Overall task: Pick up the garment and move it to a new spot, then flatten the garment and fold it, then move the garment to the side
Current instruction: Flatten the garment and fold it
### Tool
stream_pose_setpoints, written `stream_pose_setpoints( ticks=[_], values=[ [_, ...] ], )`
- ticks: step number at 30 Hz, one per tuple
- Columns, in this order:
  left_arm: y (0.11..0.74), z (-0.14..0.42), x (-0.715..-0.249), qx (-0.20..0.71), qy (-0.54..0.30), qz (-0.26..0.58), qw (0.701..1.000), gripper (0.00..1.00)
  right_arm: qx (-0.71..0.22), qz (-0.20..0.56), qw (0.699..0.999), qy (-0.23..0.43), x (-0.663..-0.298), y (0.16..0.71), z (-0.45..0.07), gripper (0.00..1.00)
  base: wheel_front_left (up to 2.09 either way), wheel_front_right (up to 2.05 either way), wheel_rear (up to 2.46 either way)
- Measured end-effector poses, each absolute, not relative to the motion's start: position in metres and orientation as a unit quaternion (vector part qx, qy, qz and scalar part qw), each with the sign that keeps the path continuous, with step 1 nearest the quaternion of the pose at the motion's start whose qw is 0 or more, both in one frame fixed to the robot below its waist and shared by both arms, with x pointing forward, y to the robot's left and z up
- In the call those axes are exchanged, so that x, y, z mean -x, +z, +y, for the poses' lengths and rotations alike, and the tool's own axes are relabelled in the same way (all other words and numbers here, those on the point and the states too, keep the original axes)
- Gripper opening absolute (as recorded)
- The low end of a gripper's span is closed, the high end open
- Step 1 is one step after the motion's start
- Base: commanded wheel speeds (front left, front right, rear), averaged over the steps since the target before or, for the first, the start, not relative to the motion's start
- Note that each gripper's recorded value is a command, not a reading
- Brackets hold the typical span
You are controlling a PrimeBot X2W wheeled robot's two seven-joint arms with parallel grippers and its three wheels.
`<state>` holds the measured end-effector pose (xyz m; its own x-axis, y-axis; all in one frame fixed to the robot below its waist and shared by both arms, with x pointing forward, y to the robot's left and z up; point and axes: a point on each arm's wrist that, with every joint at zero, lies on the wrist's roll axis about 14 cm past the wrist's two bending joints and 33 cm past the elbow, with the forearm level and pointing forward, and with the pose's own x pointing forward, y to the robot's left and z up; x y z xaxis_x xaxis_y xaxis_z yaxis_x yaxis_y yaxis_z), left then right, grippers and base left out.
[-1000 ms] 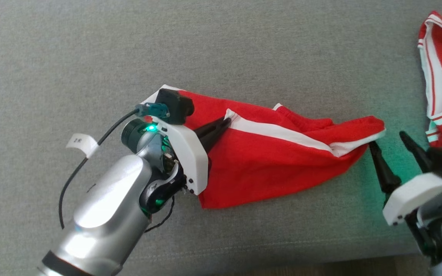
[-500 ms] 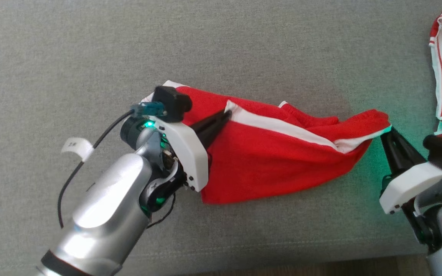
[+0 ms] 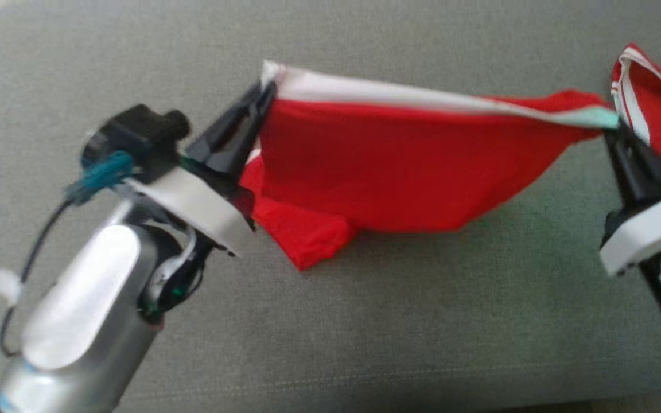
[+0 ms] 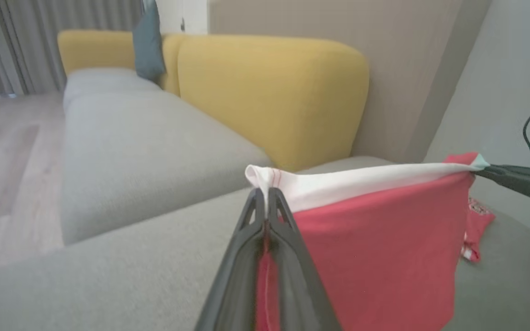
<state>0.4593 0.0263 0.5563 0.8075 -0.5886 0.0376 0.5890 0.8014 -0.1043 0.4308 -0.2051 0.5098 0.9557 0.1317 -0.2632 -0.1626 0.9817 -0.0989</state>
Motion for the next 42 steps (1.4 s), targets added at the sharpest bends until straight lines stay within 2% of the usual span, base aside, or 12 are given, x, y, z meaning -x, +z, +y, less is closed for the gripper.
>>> stream_pose_setpoints(
  ticks=[3,6,12,15,23,34,42],
  values=[
    [0.592,0.038,-0.455,0.050,-0.297,-0.057,0.952,0.00,0.062,0.098,0.990,0.078,-0.439,0.544,-0.201,0.00,0.00,0.00,0.00],
    [0.631,0.052,-0.452,0.047,-0.279,-0.112,0.953,0.00,0.058,0.035,0.994,0.086,-0.451,0.598,-0.193,0.00,0.00,0.00,0.00],
    [0.704,0.065,-0.454,0.044,-0.257,-0.214,0.941,0.00,0.039,-0.066,0.992,0.098,-0.459,0.671,-0.180,0.00,0.00,0.00,0.00],
    [0.715,0.068,-0.457,0.044,-0.251,-0.228,0.940,0.00,0.025,-0.071,0.992,0.104,-0.461,0.675,-0.175,0.00,0.00,0.00,0.00],
    [0.696,0.067,-0.480,0.049,-0.246,-0.207,0.946,0.00,-0.008,-0.068,0.992,0.108,-0.478,0.669,-0.168,0.00,0.00,0.00,0.00],
    [0.709,0.059,-0.570,0.034,-0.237,-0.235,0.942,0.00,-0.072,-0.147,0.979,0.120,-0.566,0.706,-0.145,0.00,0.00,0.00,0.00],
    [0.721,0.062,-0.610,0.032,-0.211,-0.236,0.948,0.00,-0.103,-0.182,0.971,0.115,-0.604,0.710,-0.139,0.00,0.00,0.00,0.00]
  ],
)
